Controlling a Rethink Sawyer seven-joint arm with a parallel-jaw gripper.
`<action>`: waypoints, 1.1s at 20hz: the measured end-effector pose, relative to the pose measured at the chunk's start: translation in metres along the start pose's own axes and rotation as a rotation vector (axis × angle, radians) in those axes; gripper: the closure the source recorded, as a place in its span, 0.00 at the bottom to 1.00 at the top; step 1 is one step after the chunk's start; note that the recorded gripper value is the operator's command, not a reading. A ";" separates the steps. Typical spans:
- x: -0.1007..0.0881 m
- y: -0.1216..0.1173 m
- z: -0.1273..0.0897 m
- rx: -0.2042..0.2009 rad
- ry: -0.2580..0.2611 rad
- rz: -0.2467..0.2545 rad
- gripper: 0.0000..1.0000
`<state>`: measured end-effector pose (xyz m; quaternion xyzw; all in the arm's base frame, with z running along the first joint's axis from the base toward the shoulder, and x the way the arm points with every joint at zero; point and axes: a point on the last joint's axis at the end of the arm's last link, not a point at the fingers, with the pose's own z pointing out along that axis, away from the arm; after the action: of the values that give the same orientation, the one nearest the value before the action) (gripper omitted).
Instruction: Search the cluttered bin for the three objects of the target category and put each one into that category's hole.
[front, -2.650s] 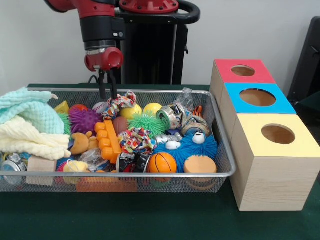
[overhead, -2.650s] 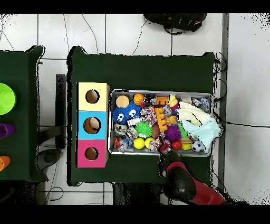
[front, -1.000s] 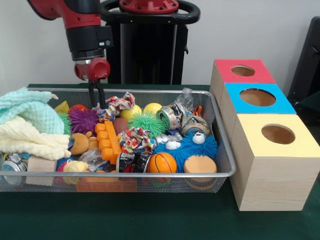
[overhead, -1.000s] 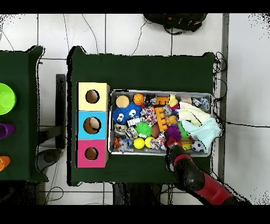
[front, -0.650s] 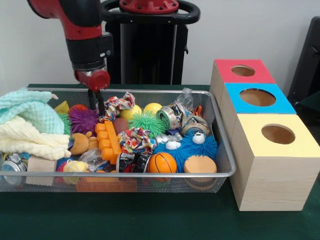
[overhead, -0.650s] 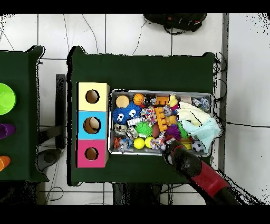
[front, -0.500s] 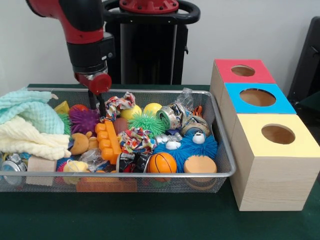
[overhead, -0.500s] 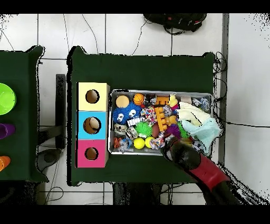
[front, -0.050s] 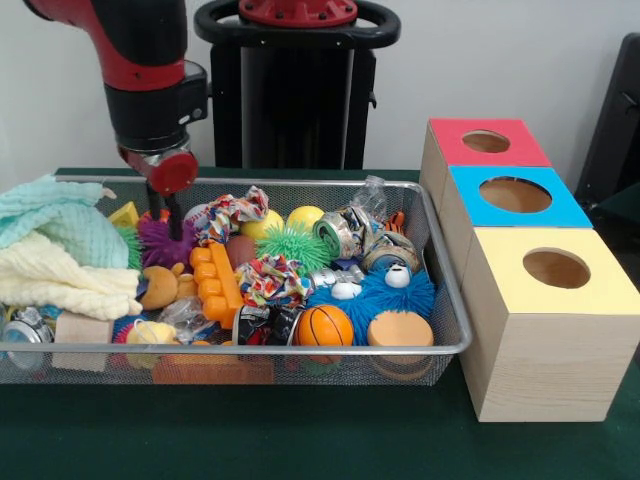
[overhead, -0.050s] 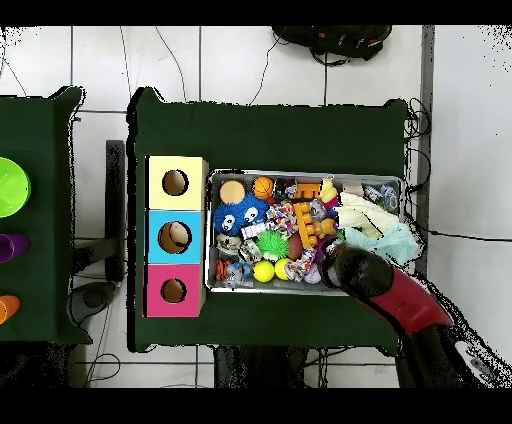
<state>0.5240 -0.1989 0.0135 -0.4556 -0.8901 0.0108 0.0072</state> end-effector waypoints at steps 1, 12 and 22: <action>-0.004 -0.001 -0.001 0.000 -0.007 0.003 0.00; -0.057 -0.032 -0.007 -0.020 -0.053 0.113 0.00; -0.052 -0.010 0.006 -0.020 -0.071 0.103 0.00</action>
<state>0.5460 -0.2469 0.0073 -0.5001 -0.8653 0.0183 -0.0294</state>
